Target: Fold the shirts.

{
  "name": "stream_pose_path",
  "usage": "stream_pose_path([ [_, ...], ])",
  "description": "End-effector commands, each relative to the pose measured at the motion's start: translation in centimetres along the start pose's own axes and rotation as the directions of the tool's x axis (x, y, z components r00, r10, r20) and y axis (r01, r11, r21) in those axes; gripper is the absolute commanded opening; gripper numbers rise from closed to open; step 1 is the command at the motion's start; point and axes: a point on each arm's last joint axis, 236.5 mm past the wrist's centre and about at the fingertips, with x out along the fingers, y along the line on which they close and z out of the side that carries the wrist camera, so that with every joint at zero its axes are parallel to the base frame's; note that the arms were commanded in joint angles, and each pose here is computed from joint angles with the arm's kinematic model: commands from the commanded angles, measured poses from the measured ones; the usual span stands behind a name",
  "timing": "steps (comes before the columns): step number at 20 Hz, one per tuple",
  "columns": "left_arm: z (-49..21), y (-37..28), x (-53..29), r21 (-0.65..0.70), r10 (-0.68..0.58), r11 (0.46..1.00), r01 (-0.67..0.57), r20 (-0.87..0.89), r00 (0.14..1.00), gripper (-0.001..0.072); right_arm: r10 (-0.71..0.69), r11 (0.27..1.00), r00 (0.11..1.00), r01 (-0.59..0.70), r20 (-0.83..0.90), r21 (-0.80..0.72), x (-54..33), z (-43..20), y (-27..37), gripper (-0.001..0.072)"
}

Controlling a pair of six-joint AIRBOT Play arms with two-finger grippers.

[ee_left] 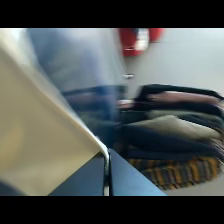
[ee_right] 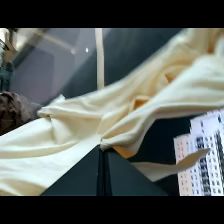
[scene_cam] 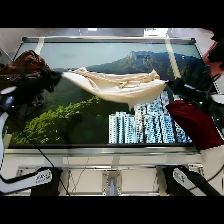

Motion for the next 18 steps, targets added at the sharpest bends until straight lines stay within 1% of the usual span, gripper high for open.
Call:
stream_pose_path([
  [1, 0.7, -18.4, -7.4, 0.416, -0.312, 0.876, 0.244, 0.102, 0.945, 0.001, 0.097, 0.97, 0.967, -0.038, 0.236, -0.242, -11.9, 4.7, 10.6, 0.0021],
  [2, 0.4, -22.7, -10.4, 0.535, -0.357, 0.814, 0.227, 0.153, 0.921, 0.001, 0.109, 0.937, 0.927, 0.025, 0.359, -0.349, -16.4, 6.2, 14.3, 0.002],
  [3, 0.1, -26.1, -13.2, 0.636, -0.386, 0.752, 0.173, 0.213, 0.897, 0.0009, 0.108, 0.891, 0.879, 0.122, 0.464, -0.438, -20.3, 7.0, 17.6, 0.0019],
  [5, -0.7, -31.8, -18.8, 0.776, -0.421, 0.63, -0.017, 0.36, 0.833, 0.0009, 0.069, 0.765, 0.764, 0.373, 0.642, -0.526, -26.8, 7.7, 23.1, 0.0018],
  [6, -1.3, -34.1, -21.2, 0.812, -0.435, 0.573, -0.111, 0.417, 0.798, 0.0008, 0.055, 0.692, 0.716, 0.475, 0.695, -0.544, -28.8, 7.7, 25.5, 0.0018],
  [7, -2.0, -36.1, -23.3, 0.828, -0.445, 0.528, -0.188, 0.459, 0.769, 0.0008, 0.054, 0.643, 0.689, 0.53, 0.723, -0.553, -30.0, 7.7, 27.3, 0.0018],
  [8, -2.4, -37.4, -24.5, 0.837, -0.434, 0.485, -0.254, 0.483, 0.761, 0.0008, 0.06, 0.617, 0.676, 0.553, 0.734, -0.56, -30.5, 8.0, 28.6, 0.0018],
  [9, -2.5, -37.8, -24.9, 0.835, -0.404, 0.464, -0.295, 0.496, 0.769, 0.0008, 0.071, 0.617, 0.678, 0.547, 0.731, -0.566, -30.6, 8.7, 29.1, 0.0018],
  [10, -2.1, -37.2, -24.6, 0.823, -0.355, 0.47, -0.32, 0.508, 0.785, 0.0008, 0.094, 0.647, 0.704, 0.494, 0.704, -0.581, -29.9, 9.4, 29.2, 0.0018],
  [11, -1.4, -35.9, -23.8, 0.808, -0.3, 0.487, -0.331, 0.512, 0.805, 0.0008, 0.14, 0.702, 0.752, 0.383, 0.644, -0.6, -28.5, 10.1, 29.0, 0.0018],
  [13, 0.1, -30.8, -20.1, 0.772, -0.132, 0.55, -0.318, 0.456, 0.88, 0.0008, 0.213, 0.774, 0.834, 0.174, 0.509, -0.608, -25.6, 11.8, 27.1, 0.0019],
  [14, 0.6, -27.3, -17.6, 0.749, -0.026, 0.592, -0.298, 0.388, 0.921, 0.0008, 0.24, 0.802, 0.861, 0.084, 0.449, -0.591, -24.4, 12.8, 25.5, 0.0019],
  [15, 0.6, -23.5, -15.2, 0.724, 0.077, 0.631, -0.28, 0.301, 0.951, 0.0008, 0.243, 0.823, 0.882, 0.032, 0.403, -0.567, -23.1, 13.7, 23.7, 0.0019],
  [16, 0.5, -20.1, -13.0, 0.701, 0.161, 0.66, -0.271, 0.221, 0.962, 0.0008, 0.237, 0.845, 0.91, -0.02, 0.341, -0.534, -21.1, 14.2, 21.6, 0.0019],
  [17, 0.3, -16.6, -10.9, 0.685, 0.245, 0.672, -0.281, 0.153, 0.957, 0.0008, 0.218, 0.861, 0.941, -0.059, 0.26, -0.506, -18.2, 14.1, 19.5, 0.0019],
  [18, 0.1, -13.4, -9.1, 0.675, 0.324, 0.669, -0.312, 0.113, 0.939, 0.0008, 0.195, 0.868, 0.966, -0.089, 0.17, -0.488, -14.9, 13.2, 17.8, 0.0019],
])
